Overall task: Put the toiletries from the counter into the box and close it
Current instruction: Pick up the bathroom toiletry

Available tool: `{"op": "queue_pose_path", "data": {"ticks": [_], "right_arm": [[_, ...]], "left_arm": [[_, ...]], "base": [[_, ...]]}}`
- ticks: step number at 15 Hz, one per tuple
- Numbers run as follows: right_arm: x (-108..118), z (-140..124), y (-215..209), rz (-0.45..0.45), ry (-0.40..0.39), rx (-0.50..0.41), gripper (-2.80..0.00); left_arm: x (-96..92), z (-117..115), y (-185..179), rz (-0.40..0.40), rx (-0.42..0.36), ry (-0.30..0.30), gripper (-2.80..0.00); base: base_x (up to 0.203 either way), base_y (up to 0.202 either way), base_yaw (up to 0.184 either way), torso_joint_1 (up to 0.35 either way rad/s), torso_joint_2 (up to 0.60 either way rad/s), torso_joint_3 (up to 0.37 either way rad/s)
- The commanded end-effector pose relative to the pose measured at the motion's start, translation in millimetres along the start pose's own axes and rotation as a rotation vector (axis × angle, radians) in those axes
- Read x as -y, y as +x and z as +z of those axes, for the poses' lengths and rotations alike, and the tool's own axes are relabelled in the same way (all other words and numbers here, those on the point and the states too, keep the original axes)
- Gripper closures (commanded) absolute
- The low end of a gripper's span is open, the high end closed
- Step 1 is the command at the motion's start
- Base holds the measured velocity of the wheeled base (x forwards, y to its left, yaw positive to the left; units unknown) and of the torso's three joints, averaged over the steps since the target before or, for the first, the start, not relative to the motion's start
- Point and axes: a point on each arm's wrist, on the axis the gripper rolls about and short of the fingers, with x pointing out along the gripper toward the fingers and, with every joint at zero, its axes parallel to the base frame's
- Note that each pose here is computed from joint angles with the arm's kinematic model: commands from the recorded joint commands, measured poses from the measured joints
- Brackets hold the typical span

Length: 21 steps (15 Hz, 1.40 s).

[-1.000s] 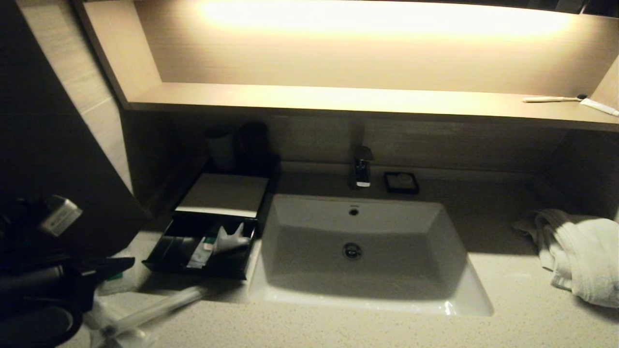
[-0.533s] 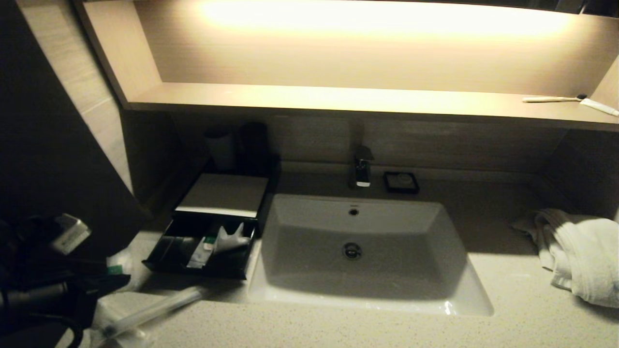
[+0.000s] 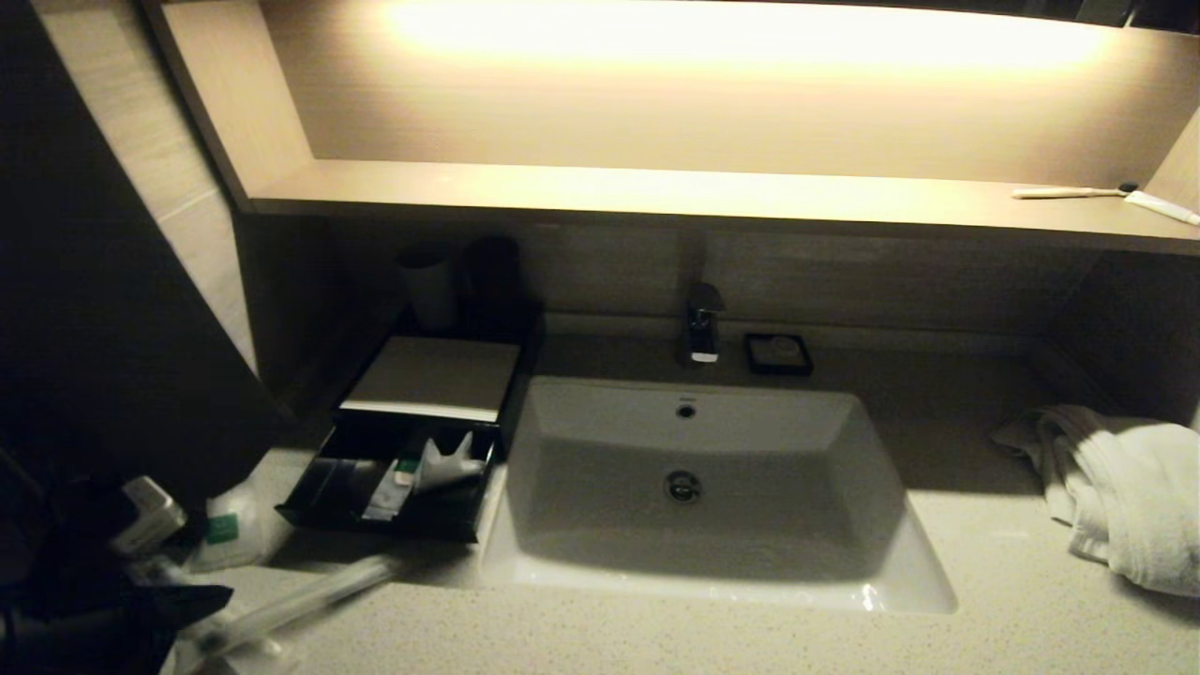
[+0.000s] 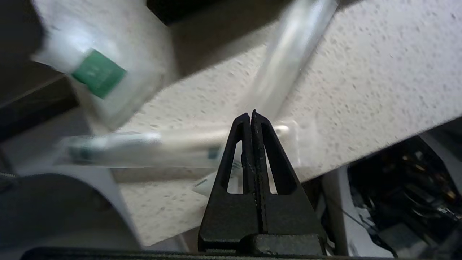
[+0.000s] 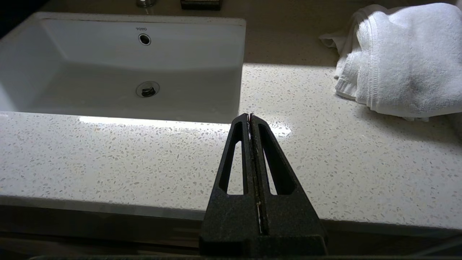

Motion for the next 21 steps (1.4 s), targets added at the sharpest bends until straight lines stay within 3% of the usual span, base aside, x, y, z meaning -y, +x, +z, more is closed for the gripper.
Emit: {"op": "queue_pose_path", "data": {"ticks": [1, 3, 8, 17, 21], "right_arm": [[0, 0, 0, -0.001, 0.000, 0.000, 0.00], [0, 0, 0, 0.001, 0.000, 0.000, 0.00], [0, 0, 0, 0.001, 0.000, 0.000, 0.00], [0, 0, 0, 0.001, 0.000, 0.000, 0.00], [0, 0, 0, 0.001, 0.000, 0.000, 0.00]], "left_arm": [[1.5, -7, 4, -0.034, -0.008, 0.003, 0.00], [4.3, -8, 4, -0.065, 0.017, 0.051, 0.00], [5.8, -5, 0, -0.076, 0.066, 0.094, 0.00], [12.4, -14, 4, -0.111, 0.049, 0.307, 0.00], [8.9, -17, 12, -0.137, 0.033, 0.301, 0.00]], "base": [[0.000, 0.000, 0.000, 0.000, 0.00, 0.000], [0.000, 0.000, 0.000, 0.000, 0.00, 0.000], [0.000, 0.000, 0.000, 0.000, 0.00, 0.000], [0.000, 0.000, 0.000, 0.000, 0.00, 0.000], [0.000, 0.000, 0.000, 0.000, 0.00, 0.000]]}}
